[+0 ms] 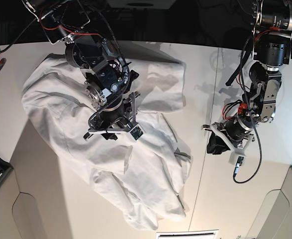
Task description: Layout the t-shirt on the table in an organized manner, then fold the t-shirt properly
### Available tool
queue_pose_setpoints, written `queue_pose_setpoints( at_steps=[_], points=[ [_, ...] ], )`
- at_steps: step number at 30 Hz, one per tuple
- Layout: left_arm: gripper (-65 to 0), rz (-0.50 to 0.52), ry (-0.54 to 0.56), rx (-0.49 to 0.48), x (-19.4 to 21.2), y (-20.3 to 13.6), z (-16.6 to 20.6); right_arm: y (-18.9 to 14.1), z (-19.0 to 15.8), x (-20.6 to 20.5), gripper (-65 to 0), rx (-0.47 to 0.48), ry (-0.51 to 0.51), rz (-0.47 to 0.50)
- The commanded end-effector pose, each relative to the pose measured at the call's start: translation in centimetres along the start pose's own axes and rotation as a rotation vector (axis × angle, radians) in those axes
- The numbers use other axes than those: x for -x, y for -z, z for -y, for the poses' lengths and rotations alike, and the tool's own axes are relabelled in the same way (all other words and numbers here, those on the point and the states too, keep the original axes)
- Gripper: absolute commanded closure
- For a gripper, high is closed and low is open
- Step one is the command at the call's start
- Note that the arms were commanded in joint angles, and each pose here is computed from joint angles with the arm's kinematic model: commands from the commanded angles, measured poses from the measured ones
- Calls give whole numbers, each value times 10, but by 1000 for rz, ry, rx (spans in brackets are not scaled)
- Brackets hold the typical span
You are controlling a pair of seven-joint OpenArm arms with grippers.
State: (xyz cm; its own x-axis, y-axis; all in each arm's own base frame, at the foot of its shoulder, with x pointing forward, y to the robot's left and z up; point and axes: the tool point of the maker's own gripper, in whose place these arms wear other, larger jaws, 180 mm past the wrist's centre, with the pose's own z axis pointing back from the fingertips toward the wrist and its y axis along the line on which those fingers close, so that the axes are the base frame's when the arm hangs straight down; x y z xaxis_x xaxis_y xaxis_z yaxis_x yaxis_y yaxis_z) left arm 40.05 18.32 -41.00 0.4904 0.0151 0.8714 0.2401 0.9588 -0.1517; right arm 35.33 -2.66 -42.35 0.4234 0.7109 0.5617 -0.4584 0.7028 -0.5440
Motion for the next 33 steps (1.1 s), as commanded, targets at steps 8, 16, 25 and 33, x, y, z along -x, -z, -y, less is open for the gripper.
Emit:
queue_pose_setpoints(
  at_steps=[8,16,25,33],
  points=[
    [-168,63,8,0,-25,1,-4,2,23,-29,-227,54,47,76],
    [-168,63,8,0,-25,1,-4,3,28,-38,-163,56,63,89],
    [-168,66,8,0,-25,1,-4,1,66,-44,0,227,-14,104],
    [-168,64,8,0,-25,1,-4,-3,186,-45,0,511,55,79]
  ],
)
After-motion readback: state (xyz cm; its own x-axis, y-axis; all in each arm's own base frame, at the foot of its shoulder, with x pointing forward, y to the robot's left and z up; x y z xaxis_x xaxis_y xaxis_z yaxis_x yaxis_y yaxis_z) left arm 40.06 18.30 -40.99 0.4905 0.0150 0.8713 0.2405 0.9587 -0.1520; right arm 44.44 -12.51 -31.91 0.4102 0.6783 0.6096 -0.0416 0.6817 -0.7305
